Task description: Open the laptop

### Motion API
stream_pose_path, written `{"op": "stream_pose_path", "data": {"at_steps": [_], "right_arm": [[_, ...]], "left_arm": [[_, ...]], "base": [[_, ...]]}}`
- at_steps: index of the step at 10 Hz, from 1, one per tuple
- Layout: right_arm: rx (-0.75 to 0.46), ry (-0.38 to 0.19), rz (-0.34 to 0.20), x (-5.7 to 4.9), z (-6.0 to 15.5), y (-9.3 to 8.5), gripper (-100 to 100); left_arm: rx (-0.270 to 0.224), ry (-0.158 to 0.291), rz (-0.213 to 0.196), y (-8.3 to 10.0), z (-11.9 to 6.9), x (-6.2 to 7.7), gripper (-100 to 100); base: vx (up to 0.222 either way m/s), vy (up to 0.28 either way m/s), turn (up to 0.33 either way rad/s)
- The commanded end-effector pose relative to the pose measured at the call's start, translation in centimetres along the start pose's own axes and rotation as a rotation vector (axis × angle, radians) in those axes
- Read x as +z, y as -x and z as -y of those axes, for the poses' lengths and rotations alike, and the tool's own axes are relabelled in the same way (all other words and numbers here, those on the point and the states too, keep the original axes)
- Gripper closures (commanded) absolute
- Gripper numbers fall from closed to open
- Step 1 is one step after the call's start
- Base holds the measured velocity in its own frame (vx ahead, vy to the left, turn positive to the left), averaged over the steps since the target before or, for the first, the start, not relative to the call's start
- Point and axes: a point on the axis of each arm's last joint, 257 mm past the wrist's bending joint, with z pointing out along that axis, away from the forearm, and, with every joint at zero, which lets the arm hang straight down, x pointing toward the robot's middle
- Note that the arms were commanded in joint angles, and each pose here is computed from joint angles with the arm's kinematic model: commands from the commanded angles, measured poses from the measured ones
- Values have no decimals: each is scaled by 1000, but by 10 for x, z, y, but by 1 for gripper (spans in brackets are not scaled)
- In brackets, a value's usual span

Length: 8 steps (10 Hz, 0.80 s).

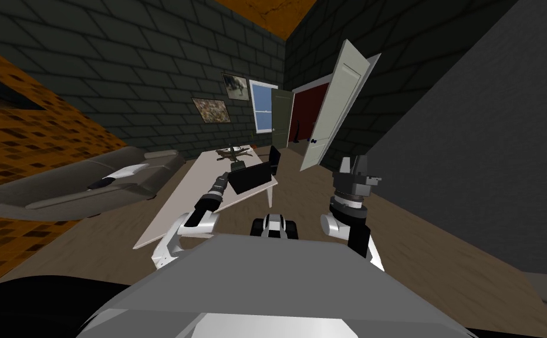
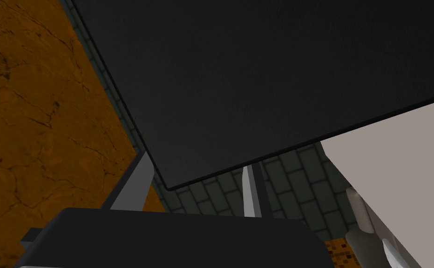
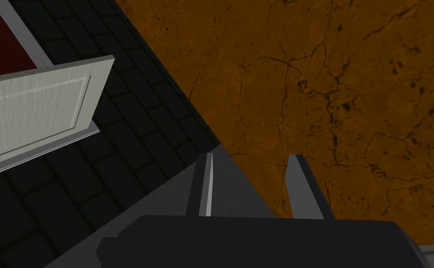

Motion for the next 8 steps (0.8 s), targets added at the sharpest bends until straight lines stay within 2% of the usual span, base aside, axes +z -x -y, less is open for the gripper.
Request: {"op": "stream_pose_path", "data": {"at_steps": [1,2,3,4,5,6,7,8], "right_arm": [[0,0,0,0,0,0,0],[0,0,0,0,0,0,0],[0,0,0,0,0,0,0],[0,0,0,0,0,0,0],[0,0,0,0,0,0,0],[0,0,0,0,0,0,0],[0,0,0,0,0,0,0],[0,0,0,0,0,0,0]], "left_arm": [[-21,50,-8,4,-5,-5,100],[-21,58,-8,4,-7,-5,100],[-38,64,-16,6,-1,-10,100],[-38,92,-17,6,-8,-11,100],[-54,92,-26,8,0,-15,100],[-54,120,-26,8,-8,-16,100],[-54,128,-26,8,-10,-16,100],[-70,139,-37,8,-5,-22,100]], "base": [[49,40,-31],[31,10,2],[46,9,-47],[43,21,-28],[57,48,-75],[49,50,-36],[25,22,4],[39,28,-50]]}}
